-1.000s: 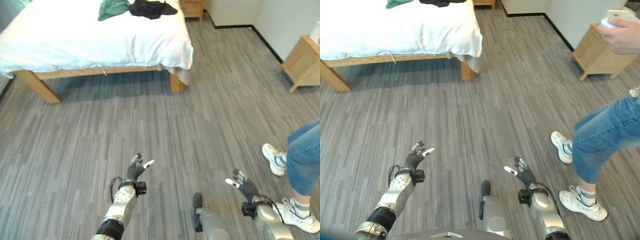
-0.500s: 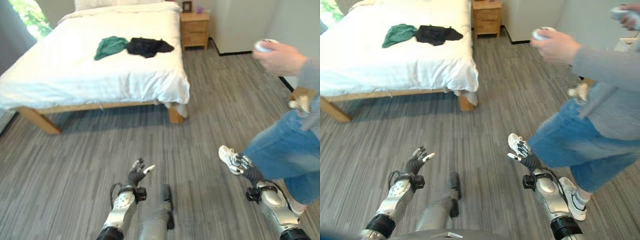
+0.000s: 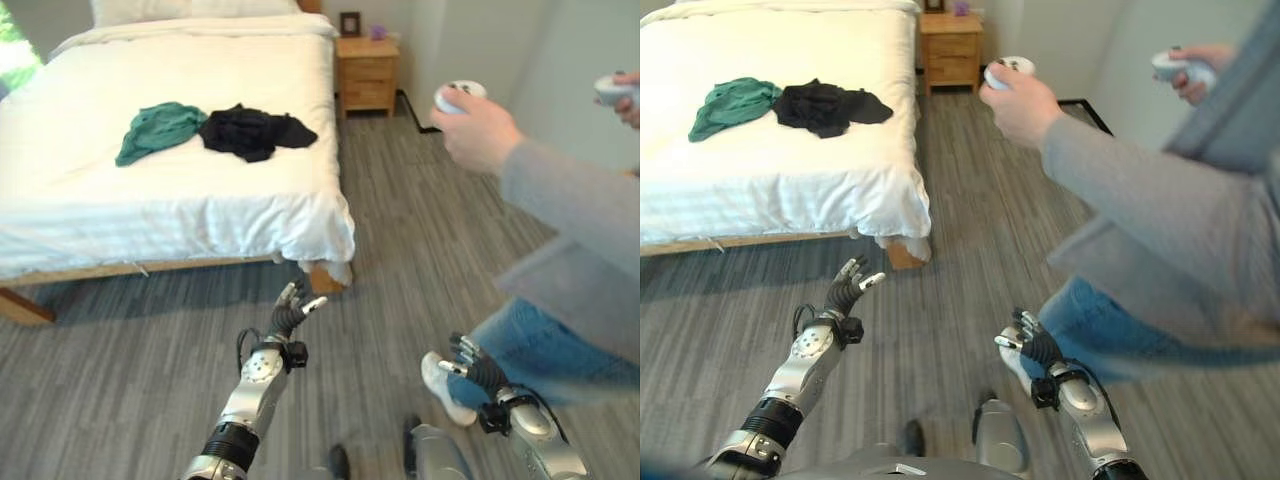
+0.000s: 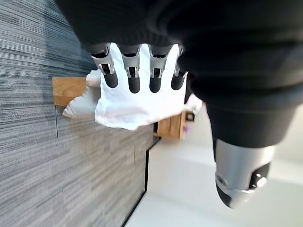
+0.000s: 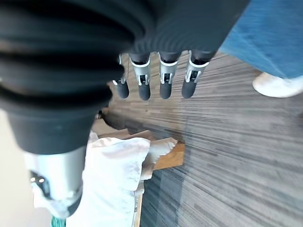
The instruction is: Pick up bed clothes into laundry basket.
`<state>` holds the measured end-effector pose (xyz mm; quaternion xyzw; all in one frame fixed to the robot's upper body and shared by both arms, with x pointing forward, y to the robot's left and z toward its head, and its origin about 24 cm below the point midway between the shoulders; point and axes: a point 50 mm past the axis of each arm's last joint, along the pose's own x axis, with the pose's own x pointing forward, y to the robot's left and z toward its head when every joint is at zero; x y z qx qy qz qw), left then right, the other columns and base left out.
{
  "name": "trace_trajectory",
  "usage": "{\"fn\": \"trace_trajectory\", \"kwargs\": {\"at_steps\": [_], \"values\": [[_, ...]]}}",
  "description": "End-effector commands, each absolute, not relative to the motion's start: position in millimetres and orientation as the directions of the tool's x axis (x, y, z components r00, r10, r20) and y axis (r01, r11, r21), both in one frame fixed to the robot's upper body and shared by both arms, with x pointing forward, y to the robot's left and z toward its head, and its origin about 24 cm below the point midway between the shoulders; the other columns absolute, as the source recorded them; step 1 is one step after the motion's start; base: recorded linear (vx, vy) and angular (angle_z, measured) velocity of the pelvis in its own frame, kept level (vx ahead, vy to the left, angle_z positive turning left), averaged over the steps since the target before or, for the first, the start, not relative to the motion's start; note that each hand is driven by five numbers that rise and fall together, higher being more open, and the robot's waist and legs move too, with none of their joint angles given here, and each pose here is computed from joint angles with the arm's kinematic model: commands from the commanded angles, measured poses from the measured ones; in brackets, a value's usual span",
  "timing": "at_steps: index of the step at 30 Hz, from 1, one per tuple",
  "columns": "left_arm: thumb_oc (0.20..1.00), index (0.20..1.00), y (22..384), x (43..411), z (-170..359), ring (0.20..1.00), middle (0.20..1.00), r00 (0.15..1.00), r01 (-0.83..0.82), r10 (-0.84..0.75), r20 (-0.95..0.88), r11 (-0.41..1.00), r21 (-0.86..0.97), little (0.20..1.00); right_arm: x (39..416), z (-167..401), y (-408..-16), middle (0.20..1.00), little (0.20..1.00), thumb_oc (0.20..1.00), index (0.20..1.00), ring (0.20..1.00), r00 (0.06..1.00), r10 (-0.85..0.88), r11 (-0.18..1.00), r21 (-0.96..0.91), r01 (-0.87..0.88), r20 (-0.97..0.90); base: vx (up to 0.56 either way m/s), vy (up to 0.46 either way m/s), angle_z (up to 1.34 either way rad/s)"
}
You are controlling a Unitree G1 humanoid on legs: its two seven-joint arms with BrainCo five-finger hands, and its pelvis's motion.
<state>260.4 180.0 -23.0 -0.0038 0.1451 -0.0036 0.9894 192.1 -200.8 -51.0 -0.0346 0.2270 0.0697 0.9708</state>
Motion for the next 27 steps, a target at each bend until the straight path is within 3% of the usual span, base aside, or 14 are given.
{"fn": "trace_trajectory", "kwargs": {"at_steps": [1, 9, 11, 17, 18, 20, 22, 23, 27], "values": [[1.000, 1.000, 162.3, 270.3, -6.3, 1.000, 1.000, 0.979, 0.093, -0.099, -0.179, 0.995, -0.045, 1.000, 214.5, -22.9, -208.9, 1.000, 1.000, 1.000, 1.000, 1.000, 0.944, 0.142, 0.987, -0.032, -0.158, -0.298, 0.20, -0.171, 0.68], [1.000, 1.000, 157.3, 259.6, -16.3, 1.000, 1.000, 0.967, 0.124, -0.139, -0.214, 0.989, -0.085, 1.000, 215.3, -20.0, -217.2, 1.000, 1.000, 1.000, 1.000, 1.000, 0.959, 0.100, 0.994, -0.012, -0.107, -0.265, 0.04, -0.068, 0.10], [1.000, 1.000, 144.9, 260.8, -15.2, 1.000, 1.000, 0.967, 0.114, -0.149, -0.208, 0.979, -0.170, 1.000, 213.9, -19.1, -214.8, 1.000, 1.000, 1.000, 1.000, 1.000, 0.957, 0.120, 0.991, -0.028, -0.132, -0.264, 0.03, -0.071, -0.14], [1.000, 1.000, 142.1, 263.2, -11.3, 1.000, 1.000, 0.958, 0.196, -0.207, -0.198, 0.978, -0.074, 1.000, 209.2, -19.4, -218.3, 1.000, 1.000, 1.000, 1.000, 1.000, 0.954, 0.121, 0.989, -0.047, -0.138, -0.273, 0.02, -0.073, -0.04], [1.000, 1.000, 208.1, 244.6, -5.1, 1.000, 1.000, 0.982, -0.030, 0.019, -0.190, 0.998, -0.057, 1.000, 203.7, -14.7, -245.2, 1.000, 1.000, 1.000, 1.000, 1.000, 0.968, -0.155, 0.957, 0.212, 0.196, -0.197, -0.06, -0.172, -0.22], [1.000, 1.000, 178.4, 257.2, -3.4, 1.000, 1.000, 0.982, -0.002, -0.047, -0.181, 0.967, -0.257, 1.000, 195.9, -24.7, -241.5, 1.000, 1.000, 1.000, 1.000, 1.000, 0.956, -0.172, 0.914, 0.325, 0.245, -0.237, -0.05, -0.140, -0.12], [1.000, 1.000, 173.9, 258.9, -1.8, 1.000, 1.000, 0.983, -0.001, -0.052, -0.175, 0.957, -0.291, 1.000, 193.7, -27.1, -240.5, 1.000, 1.000, 1.000, 1.000, 1.000, 0.955, -0.163, 0.918, 0.316, 0.239, -0.250, 0.00, -0.019, 0.00], [1.000, 1.000, 172.6, 261.3, 2.1, 1.000, 1.000, 0.986, 0.010, -0.058, -0.156, 0.957, -0.291, 1.000, 186.7, -30.4, -244.9, 1.000, 1.000, 1.000, 1.000, 1.000, 0.949, -0.137, 0.964, 0.184, 0.194, -0.286, 0.00, 0.000, 0.00], [1.000, 1.000, 189.6, 260.1, 5.0, 1.000, 1.000, 0.989, -0.010, -0.014, -0.148, 0.987, -0.161, 1.000, 184.8, -23.5, -258.5, 1.000, 1.000, 1.000, 1.000, 1.000, 0.948, -0.127, 0.992, -0.019, 0.127, -0.293, 0.02, 0.024, -0.01]]}}
